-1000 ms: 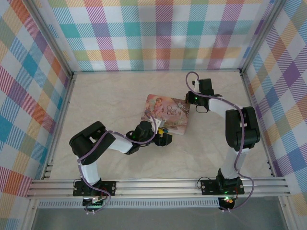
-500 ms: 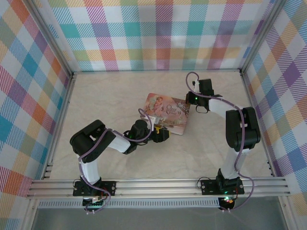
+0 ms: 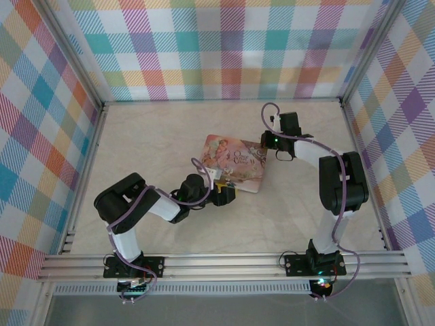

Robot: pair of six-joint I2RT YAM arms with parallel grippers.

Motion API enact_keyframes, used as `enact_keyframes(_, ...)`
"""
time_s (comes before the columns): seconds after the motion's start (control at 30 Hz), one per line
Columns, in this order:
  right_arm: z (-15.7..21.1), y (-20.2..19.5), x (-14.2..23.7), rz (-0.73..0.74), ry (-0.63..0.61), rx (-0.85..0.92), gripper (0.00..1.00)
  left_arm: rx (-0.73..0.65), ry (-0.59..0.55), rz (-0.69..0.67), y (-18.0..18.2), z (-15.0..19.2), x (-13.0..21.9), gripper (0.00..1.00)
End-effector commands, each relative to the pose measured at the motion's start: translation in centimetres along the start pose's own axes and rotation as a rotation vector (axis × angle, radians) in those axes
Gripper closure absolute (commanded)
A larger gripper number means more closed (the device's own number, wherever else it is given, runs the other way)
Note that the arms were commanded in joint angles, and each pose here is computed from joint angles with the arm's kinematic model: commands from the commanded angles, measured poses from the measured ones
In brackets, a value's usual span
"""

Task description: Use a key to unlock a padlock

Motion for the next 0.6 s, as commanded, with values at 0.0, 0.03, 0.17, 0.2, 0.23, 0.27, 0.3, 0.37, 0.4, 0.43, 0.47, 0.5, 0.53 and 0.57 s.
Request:
enact_keyframes(0.0, 1.1, 0.2, 0.3, -0.014, 0.044, -0.015, 1.00, -0.040, -0.071, 0.042, -0.9, -1.5, 0.7, 0.39)
enact_keyframes(0.03, 1.1, 0.3, 0.3, -0.017, 0.045, -0.014, 1.00, -0.040, -0.068, 0.045, -0.9, -1.4, 0.7, 0.39)
enact_keyframes(0.17, 1.2, 0.3, 0.4, -0.022, 0.046, -0.019, 1.00, -0.046, -0.077, 0.053, -1.1, -1.8, 0.5, 0.39)
enact_keyframes(0.2, 1.2, 0.3, 0.4, -0.023, 0.046, -0.020, 1.00, -0.047, -0.077, 0.055, -1.1, -1.8, 0.3, 0.38)
enact_keyframes(0.23, 1.2, 0.4, 0.4, -0.026, 0.045, -0.020, 1.00, -0.049, -0.078, 0.059, -1.1, -2.0, 0.2, 0.37)
enact_keyframes(0.27, 1.2, 0.5, 0.5, -0.028, 0.044, -0.019, 1.00, -0.050, -0.077, 0.064, -1.1, -2.0, -0.1, 0.37)
enact_keyframes(0.3, 1.2, 0.5, 0.4, -0.028, 0.045, -0.016, 1.00, -0.048, -0.074, 0.066, -1.1, -2.1, -0.4, 0.36)
enact_keyframes(0.37, 1.2, 0.6, 0.5, -0.029, 0.044, -0.015, 1.00, -0.040, -0.080, 0.067, -0.9, -2.2, -0.9, 0.34)
enact_keyframes(0.4, 1.2, 0.7, 0.5, -0.030, 0.045, -0.014, 1.00, -0.037, -0.085, 0.070, -0.9, -2.3, -1.1, 0.33)
enact_keyframes(0.43, 1.2, 0.8, 0.5, -0.032, 0.043, -0.012, 1.00, -0.035, -0.096, 0.077, -0.9, -2.5, -1.3, 0.33)
enact_keyframes(0.47, 1.2, 0.7, 0.5, -0.031, 0.045, -0.014, 1.00, -0.032, -0.102, 0.086, -0.9, -2.6, -1.5, 0.33)
enact_keyframes(0.5, 1.3, 0.8, 0.5, -0.031, 0.047, -0.014, 1.00, -0.027, -0.099, 0.092, -0.9, -2.6, -1.8, 0.33)
enact_keyframes(0.53, 1.3, 0.8, 0.5, -0.030, 0.048, -0.014, 1.00, -0.024, -0.095, 0.100, -1.0, -2.7, -2.1, 0.33)
enact_keyframes(0.57, 1.3, 0.8, 0.5, -0.030, 0.048, -0.012, 1.00, -0.018, -0.088, 0.103, -1.0, -2.6, -2.3, 0.32)
Point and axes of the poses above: each hand's point on the last joint's axis, 136 mm out from that joint toward the fingers, its own x axis back along the fingers, its own y axis along the line the jaws close on, z = x × y, the point moved 8 cm from there along x, back along the fingers, and after that the axes turned 8 degrees about -x, right-handed, at the moved point
